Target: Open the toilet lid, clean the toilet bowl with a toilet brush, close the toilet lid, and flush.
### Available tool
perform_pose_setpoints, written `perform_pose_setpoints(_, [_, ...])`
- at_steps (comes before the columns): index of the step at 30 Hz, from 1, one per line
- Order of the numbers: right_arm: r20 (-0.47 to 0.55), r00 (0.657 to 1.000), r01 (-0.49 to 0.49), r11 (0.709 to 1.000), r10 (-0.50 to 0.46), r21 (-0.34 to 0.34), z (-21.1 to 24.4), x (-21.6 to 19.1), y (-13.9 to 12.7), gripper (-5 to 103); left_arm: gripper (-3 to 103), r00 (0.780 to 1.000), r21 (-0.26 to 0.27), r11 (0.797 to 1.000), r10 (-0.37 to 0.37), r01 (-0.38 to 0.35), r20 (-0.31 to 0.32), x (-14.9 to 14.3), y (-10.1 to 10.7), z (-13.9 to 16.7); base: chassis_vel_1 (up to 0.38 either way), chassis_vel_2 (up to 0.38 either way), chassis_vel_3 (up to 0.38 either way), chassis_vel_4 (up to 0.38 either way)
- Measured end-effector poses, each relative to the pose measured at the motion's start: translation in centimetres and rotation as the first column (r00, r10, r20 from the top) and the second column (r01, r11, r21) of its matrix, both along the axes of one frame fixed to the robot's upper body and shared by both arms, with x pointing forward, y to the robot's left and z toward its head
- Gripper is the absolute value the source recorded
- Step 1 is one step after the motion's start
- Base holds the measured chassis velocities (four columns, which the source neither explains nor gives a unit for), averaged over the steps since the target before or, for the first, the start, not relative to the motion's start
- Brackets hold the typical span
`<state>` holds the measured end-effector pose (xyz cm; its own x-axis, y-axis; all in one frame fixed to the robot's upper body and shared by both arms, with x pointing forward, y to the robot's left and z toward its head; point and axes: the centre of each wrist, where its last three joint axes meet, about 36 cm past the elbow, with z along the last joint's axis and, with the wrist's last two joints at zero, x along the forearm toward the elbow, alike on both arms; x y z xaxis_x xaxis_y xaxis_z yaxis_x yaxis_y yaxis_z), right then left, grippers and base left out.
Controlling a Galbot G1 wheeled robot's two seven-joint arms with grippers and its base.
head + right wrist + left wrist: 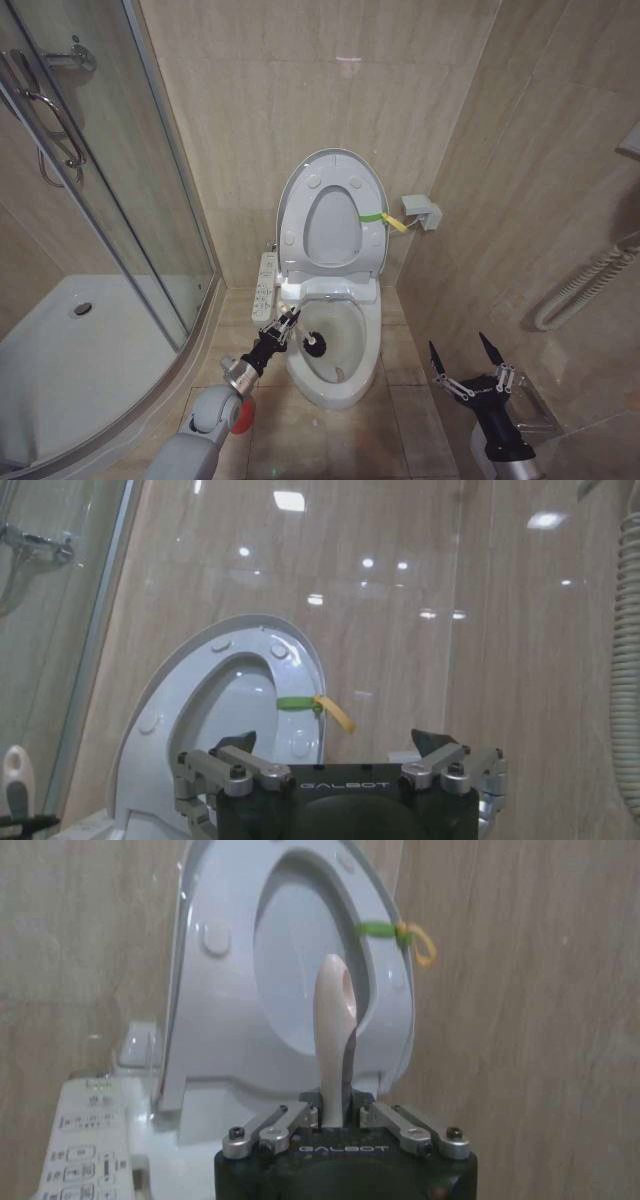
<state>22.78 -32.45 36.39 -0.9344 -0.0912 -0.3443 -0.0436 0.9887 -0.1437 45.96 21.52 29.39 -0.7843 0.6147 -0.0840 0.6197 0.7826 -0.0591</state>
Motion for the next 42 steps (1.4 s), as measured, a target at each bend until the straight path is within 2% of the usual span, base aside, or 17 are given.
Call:
perform_pose_setpoints(1, [0.0,1.0,0.0,1.0,0.0,0.0,0.0,0.0,0.0,100,18,1.0,0.0,1.0,0.0,0.0,0.0,0.0,0.0,0.0,0.0,0.0,0.0,0.0])
perform_pose_setpoints(5, [0.0,1.0,0.0,1.0,0.0,0.0,0.0,0.0,0.0,100,18,0.999,0.085,0.996,-0.03,0.034,-0.039,1.0,-0.3,-0.1,0.0,0.0,0.0,0.0])
perform_pose_setpoints(13, [0.0,1.0,0.0,1.0,0.0,0.0,0.0,0.0,0.0,100,18,0.993,0.159,0.982,-0.085,0.098,-0.083,3.7,-1.6,-1.0,0.0,0.0,0.0,0.0])
perform_pose_setpoints(23, [0.0,1.0,0.0,1.0,0.0,0.0,0.0,0.0,0.0,100,18,0.985,0.197,0.97,-0.118,0.142,-0.127,5.5,-3.5,-2.8,0.0,0.0,0.0,0.0])
perform_pose_setpoints(29, [0.0,1.0,0.0,1.0,0.0,0.0,0.0,0.0,0.0,100,18,0.983,0.211,0.966,-0.121,0.148,-0.137,5.8,-3.6,-3.6,0.0,0.0,0.0,0.0])
perform_pose_setpoints(35, [0.0,1.0,0.0,1.0,0.0,0.0,0.0,0.0,0.0,100,18,0.983,0.238,0.962,-0.098,0.134,-0.157,6.6,-3.2,-5.5,0.0,0.0,0.0,0.0])
perform_pose_setpoints(39, [0.0,1.0,0.0,1.0,0.0,0.0,0.0,0.0,0.0,100,18,0.983,0.231,0.963,-0.103,0.137,-0.153,6.3,-3.6,-5.9,0.0,0.0,0.0,0.0])
perform_pose_setpoints(42, [0.0,1.0,0.0,1.0,0.0,0.0,0.0,0.0,0.0,100,18,0.983,0.195,0.968,-0.135,0.157,-0.121,5.3,-4.9,-4.6,0.0,0.0,0.0,0.0])
